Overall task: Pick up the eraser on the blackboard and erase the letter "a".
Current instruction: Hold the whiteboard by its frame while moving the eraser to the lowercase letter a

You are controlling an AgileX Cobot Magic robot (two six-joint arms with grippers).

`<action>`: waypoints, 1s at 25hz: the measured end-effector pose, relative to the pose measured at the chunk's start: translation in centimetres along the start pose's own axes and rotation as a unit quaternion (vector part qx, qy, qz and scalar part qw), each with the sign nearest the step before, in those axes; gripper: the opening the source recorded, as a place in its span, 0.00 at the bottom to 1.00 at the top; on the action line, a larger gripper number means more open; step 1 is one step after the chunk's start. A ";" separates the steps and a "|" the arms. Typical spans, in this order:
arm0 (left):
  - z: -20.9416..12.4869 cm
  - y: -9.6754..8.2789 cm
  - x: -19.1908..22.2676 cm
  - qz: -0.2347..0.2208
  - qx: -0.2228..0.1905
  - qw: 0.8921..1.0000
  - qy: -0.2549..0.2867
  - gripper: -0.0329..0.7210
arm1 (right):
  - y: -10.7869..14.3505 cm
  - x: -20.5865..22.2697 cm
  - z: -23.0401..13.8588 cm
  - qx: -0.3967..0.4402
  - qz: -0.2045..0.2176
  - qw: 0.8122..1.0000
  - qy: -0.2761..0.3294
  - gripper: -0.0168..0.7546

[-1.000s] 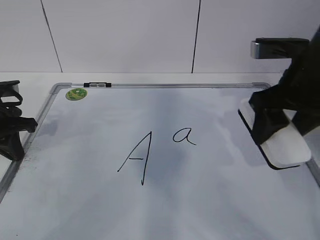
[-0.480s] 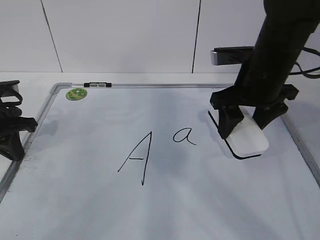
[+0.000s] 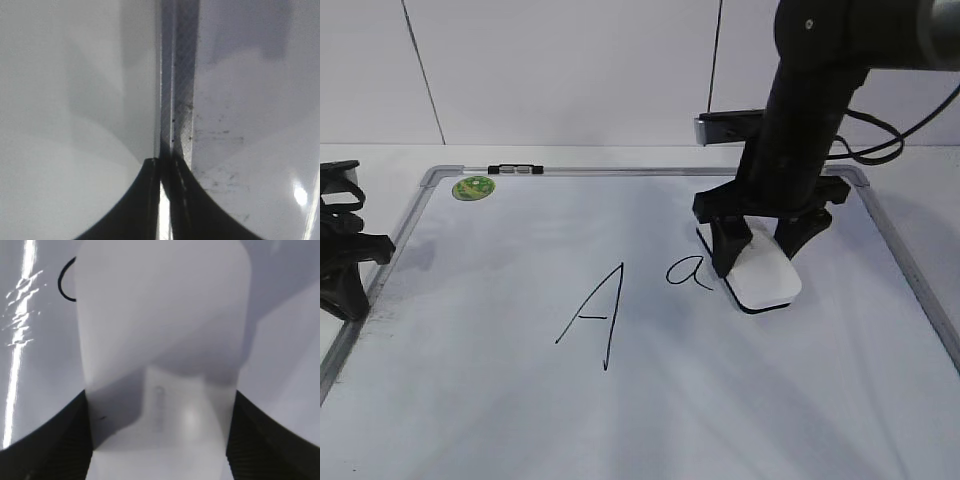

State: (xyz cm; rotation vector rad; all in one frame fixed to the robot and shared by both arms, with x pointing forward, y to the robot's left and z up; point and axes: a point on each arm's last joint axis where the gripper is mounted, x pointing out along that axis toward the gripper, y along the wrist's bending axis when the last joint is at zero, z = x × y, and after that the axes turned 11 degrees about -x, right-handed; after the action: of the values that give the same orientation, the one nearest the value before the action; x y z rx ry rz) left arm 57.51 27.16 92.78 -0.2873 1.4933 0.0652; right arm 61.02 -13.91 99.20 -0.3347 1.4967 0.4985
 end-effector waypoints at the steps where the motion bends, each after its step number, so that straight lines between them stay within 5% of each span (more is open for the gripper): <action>1: 0.0 0.0 0.0 0.000 0.000 1.000 0.000 0.06 | 0.1 0.4 0.3 -0.002 0.001 1.000 0.003 0.75; 25: 0.0 0.0 0.0 -0.001 -0.001 1.000 0.000 0.06 | 0.0 4.0 3.4 -0.014 -0.005 1.000 0.015 0.75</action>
State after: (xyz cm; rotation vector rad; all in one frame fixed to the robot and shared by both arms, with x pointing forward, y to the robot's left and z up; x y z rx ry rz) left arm 57.51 27.14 92.78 -0.2892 1.4933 0.0651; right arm 63.98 -11.71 95.42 -0.3730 1.5178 0.5081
